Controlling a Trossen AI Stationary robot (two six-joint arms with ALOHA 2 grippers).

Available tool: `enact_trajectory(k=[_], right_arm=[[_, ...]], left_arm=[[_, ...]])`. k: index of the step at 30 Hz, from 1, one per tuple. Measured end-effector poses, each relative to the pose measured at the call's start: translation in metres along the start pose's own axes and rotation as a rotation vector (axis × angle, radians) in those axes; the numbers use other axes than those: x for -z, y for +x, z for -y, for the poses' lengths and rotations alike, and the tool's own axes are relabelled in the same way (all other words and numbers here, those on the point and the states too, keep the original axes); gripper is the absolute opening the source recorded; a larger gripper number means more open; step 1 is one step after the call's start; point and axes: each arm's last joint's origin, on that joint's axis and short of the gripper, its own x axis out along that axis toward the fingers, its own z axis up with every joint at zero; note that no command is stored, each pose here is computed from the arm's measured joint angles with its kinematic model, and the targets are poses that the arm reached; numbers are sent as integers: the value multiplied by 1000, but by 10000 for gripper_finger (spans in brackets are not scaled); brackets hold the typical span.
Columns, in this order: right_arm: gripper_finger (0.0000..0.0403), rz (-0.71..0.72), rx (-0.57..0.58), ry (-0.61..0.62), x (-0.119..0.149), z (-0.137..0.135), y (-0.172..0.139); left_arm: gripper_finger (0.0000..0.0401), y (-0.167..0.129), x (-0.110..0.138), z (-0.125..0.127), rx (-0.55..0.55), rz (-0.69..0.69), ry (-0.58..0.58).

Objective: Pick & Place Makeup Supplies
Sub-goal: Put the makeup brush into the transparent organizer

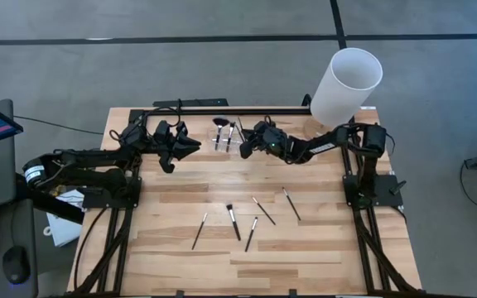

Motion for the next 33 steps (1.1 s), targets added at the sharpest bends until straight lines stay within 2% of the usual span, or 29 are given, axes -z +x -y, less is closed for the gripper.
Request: enact_trajectory(k=[12,20,33], right_arm=[[18,-95,35,25,10,4,0],[20,-96,41,26,9,5,0],[48,-100,50,55,9,8,1]], left_arm=[[76,0,0,0,-1,0,0],[76,0,0,0,0,0,0],[76,0,0,0,-3,2,0]])
